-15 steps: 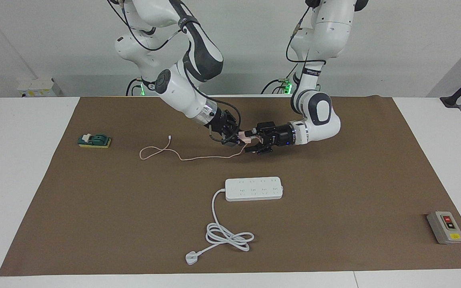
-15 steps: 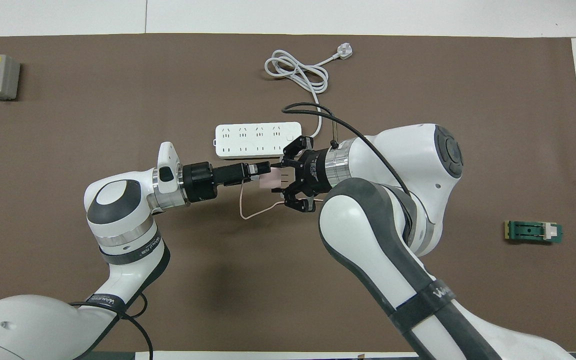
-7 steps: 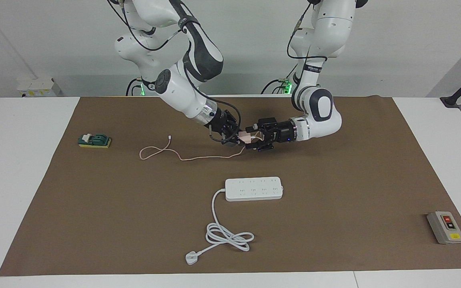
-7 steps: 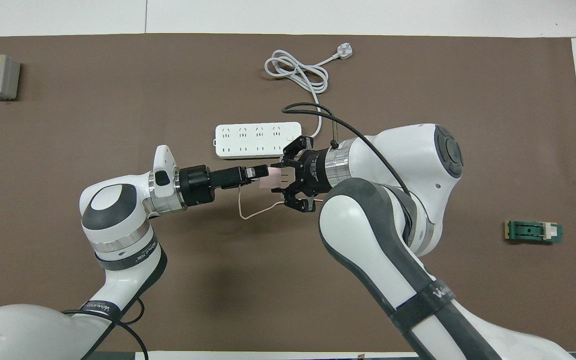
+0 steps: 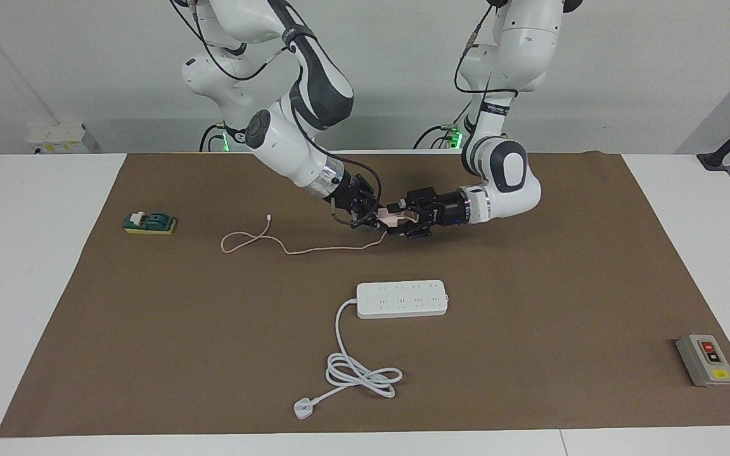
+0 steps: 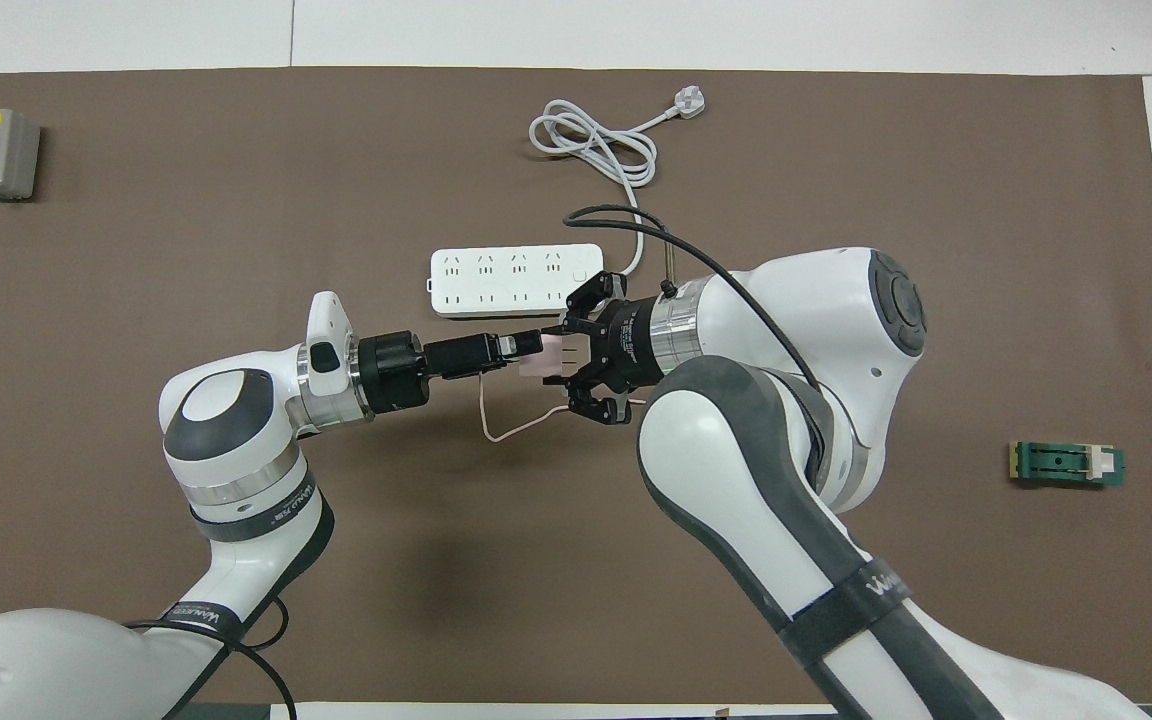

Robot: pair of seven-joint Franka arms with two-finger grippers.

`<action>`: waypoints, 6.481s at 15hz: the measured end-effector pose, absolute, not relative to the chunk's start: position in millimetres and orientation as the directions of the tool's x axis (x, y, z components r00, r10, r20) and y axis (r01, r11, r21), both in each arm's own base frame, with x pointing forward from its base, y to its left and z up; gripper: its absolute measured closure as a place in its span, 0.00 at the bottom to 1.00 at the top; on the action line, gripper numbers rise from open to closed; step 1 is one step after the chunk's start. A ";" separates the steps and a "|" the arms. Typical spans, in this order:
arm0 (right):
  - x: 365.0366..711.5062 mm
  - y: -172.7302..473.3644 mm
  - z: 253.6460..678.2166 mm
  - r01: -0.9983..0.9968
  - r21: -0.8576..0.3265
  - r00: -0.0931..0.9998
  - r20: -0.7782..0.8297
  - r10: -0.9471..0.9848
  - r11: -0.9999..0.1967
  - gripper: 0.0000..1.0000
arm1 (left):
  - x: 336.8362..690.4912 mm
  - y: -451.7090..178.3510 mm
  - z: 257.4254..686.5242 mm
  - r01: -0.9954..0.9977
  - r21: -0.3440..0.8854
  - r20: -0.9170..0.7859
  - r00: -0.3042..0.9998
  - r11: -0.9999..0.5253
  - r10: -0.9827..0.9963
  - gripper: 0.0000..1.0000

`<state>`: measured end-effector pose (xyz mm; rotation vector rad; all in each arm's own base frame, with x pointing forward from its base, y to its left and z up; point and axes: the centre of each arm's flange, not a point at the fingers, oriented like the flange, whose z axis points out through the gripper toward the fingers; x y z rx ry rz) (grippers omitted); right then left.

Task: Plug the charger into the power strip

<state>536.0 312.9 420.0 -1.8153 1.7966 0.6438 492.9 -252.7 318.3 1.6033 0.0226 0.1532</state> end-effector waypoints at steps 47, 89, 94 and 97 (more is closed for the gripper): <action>528.0 0.7 562.5 -0.323 -0.067 0.941 -0.132 -0.312 -0.944 0.00 | 552.6 -77.1 497.3 0.191 0.315 -0.080 0.981 -0.930 0.175 0.69; 541.0 -40.3 582.0 -0.162 -0.051 0.979 -0.132 -0.155 -0.985 0.00 | 568.7 -294.1 408.0 0.995 0.012 0.073 0.095 -0.096 0.993 0.69; 540.7 -40.4 582.6 -0.162 -0.051 0.979 -0.131 -0.155 -0.985 0.00 | 587.2 -308.4 392.7 0.996 0.010 0.087 0.087 -0.088 0.992 0.69; 540.7 -40.4 582.7 -0.162 -0.051 0.979 -0.131 -0.155 -0.985 0.00 | 589.5 -302.2 392.7 0.997 0.000 0.094 0.076 -0.076 0.993 0.69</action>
